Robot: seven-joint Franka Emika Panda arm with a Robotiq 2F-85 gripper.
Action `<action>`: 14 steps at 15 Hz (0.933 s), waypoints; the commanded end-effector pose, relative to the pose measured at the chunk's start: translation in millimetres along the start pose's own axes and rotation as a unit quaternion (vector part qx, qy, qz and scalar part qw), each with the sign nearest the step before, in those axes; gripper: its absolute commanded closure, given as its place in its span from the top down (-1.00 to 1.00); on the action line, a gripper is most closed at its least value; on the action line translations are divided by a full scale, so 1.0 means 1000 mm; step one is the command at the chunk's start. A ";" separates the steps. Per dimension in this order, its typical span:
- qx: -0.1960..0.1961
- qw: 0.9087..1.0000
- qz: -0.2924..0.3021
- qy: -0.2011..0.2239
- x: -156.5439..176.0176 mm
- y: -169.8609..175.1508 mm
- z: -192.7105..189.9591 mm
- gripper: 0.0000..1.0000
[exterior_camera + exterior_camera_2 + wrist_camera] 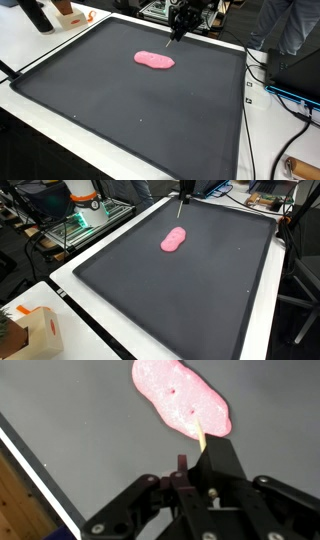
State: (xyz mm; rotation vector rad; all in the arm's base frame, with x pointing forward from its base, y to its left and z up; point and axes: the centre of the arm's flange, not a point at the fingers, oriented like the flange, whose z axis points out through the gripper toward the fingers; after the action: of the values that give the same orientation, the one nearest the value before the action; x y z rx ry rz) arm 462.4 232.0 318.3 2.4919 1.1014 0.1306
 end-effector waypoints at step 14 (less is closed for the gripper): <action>-0.172 0.981 0.052 -0.072 0.054 -0.089 0.044 -0.88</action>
State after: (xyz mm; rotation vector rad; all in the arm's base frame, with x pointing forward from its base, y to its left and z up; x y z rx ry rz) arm 448.1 296.8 253.4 2.2623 0.8662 0.1641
